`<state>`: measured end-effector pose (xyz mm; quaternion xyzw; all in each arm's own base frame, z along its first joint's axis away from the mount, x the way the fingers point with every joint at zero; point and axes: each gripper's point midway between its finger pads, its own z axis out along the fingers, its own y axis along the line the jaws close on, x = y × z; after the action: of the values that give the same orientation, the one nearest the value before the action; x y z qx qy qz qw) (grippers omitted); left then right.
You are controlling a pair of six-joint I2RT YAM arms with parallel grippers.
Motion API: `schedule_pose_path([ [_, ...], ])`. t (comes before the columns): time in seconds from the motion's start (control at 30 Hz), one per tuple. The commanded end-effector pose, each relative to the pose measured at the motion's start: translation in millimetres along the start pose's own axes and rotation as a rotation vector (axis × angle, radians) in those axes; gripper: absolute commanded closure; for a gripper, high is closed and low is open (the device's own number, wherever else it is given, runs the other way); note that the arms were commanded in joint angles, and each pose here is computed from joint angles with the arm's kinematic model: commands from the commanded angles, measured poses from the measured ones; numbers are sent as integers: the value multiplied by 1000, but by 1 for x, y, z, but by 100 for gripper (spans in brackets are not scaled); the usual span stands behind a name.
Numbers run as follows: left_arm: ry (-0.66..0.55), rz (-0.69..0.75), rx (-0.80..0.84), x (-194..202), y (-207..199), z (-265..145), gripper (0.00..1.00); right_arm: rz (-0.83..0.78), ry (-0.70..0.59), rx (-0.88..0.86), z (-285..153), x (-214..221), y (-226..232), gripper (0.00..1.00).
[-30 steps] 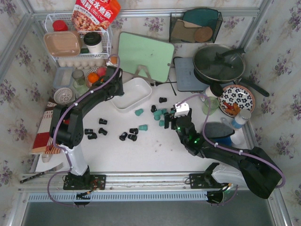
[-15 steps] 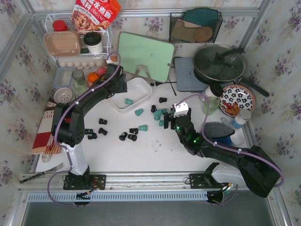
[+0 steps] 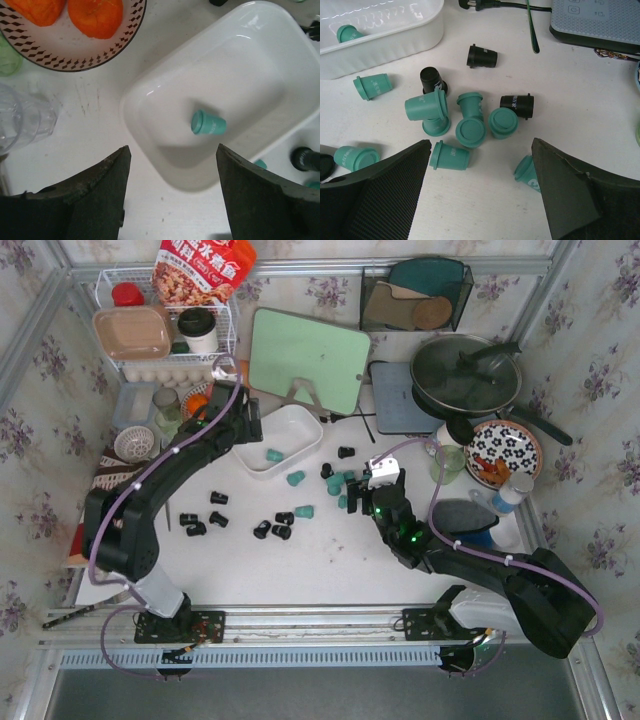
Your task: Mix the coffee capsules in the storage basket
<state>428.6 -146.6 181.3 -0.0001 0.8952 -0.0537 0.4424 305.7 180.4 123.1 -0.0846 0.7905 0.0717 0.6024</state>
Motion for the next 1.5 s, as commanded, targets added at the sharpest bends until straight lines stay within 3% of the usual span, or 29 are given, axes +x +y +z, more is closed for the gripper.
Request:
schedule_pose_path([
  [0.0,40,4,17,13,2,-24,29,18,-12,-12,1,-6,4,10],
  [0.27,87,15,45,54,19,-81,27,25,-13,-7,3,-2,4,9],
  [0.4,8,6,29,71,34,-99,26,19,-14,-10,5,2,4,9],
  [0.5,-41,-21,32,88,42,-105,12,6,-18,-6,6,7,3,9],
  [0.77,-138,-31,52,111,49,-98,12,50,70,-25,6,19,11,9],
  [1.03,-120,-52,87,125,42,-85,12,159,107,-101,1,16,30,16],
  [1.17,-99,-72,137,124,32,-88,12,173,152,22,7,26,15,19],
  [1.47,-86,-102,199,124,22,-99,12,220,220,306,10,49,-32,16],
])
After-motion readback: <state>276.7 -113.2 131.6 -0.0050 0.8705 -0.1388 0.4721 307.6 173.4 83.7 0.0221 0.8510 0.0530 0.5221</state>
